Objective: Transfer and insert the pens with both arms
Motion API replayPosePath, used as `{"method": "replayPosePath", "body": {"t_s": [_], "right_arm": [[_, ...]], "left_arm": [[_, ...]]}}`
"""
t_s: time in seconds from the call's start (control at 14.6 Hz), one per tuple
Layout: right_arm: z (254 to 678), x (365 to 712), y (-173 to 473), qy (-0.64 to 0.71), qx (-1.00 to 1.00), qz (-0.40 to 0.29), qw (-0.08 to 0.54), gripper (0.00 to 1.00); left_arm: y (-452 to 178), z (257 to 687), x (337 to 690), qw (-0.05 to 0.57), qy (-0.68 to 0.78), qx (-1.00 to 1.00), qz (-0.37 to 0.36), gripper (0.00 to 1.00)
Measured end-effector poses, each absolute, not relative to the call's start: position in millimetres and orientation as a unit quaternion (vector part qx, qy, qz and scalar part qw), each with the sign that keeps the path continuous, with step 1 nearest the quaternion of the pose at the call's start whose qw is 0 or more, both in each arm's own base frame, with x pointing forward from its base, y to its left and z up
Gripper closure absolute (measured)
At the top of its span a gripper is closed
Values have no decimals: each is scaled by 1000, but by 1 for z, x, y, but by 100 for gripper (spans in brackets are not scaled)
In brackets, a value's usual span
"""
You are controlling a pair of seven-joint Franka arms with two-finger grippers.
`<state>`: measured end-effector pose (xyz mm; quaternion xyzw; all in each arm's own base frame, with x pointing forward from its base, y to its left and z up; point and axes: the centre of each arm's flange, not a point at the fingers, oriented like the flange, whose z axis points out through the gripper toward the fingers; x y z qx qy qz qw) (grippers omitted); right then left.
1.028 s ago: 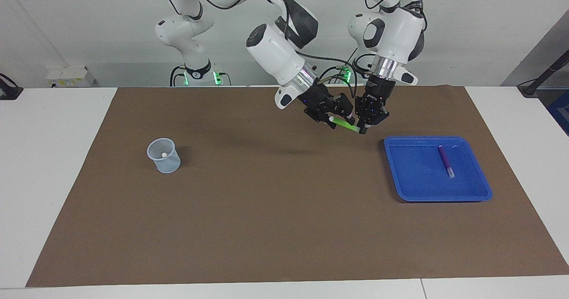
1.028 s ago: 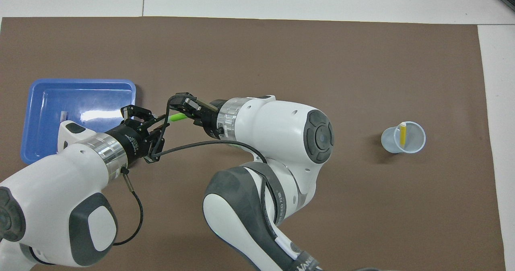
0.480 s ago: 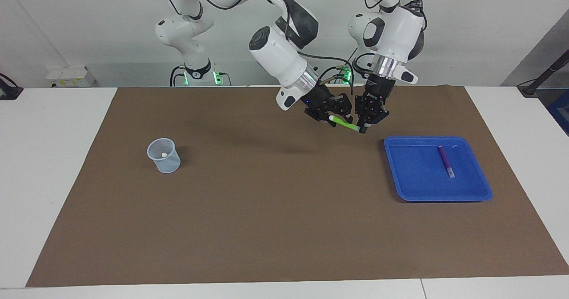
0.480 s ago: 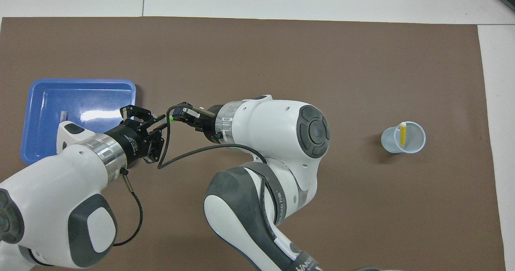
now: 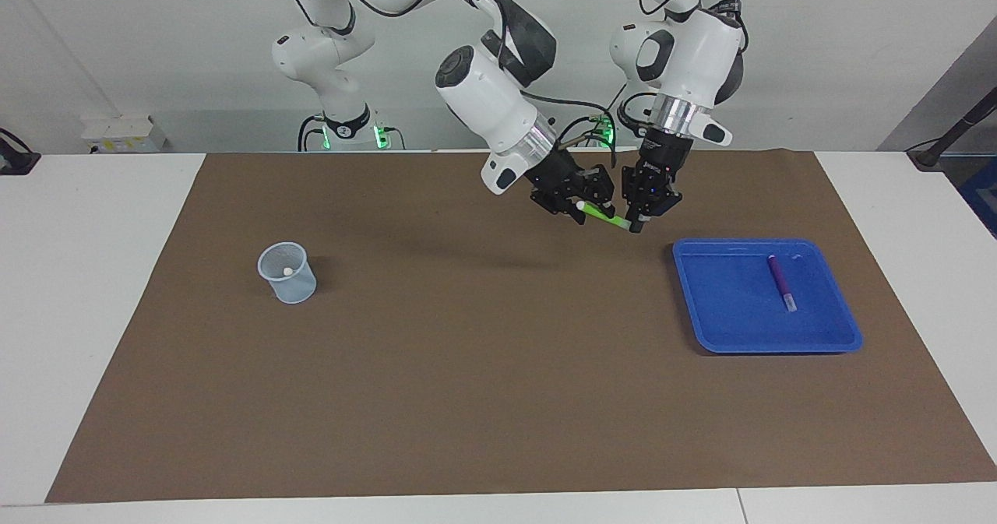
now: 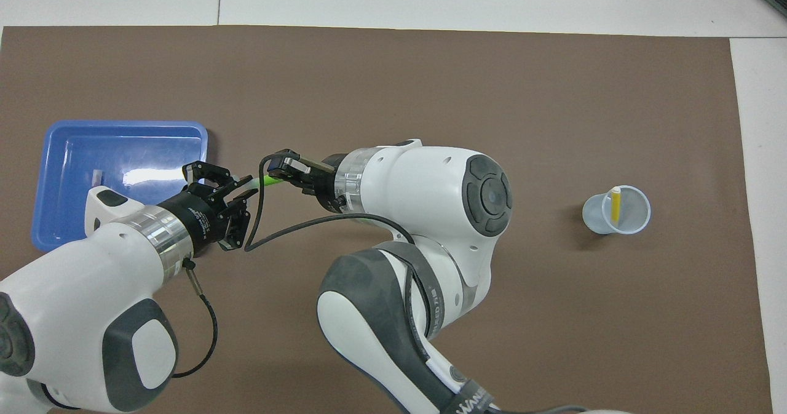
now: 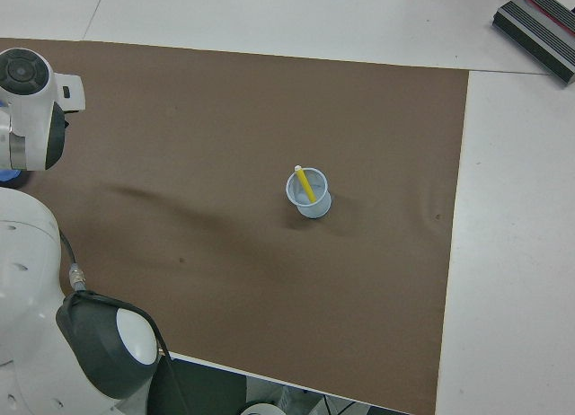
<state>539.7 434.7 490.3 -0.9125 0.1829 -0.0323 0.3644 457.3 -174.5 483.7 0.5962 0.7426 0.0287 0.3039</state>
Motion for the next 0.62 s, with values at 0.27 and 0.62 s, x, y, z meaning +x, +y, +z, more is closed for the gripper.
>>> {"method": "replayPosePath", "body": {"t_s": [0.27, 0.62], "right_arm": [[493, 540, 435, 182, -912, -34, 367, 63], [496, 540, 436, 183, -910, -34, 369, 78]], "left_arm": [[-176, 482, 456, 301, 742, 598, 28, 84], [-177, 481, 455, 300, 742, 598, 27, 84]]}}
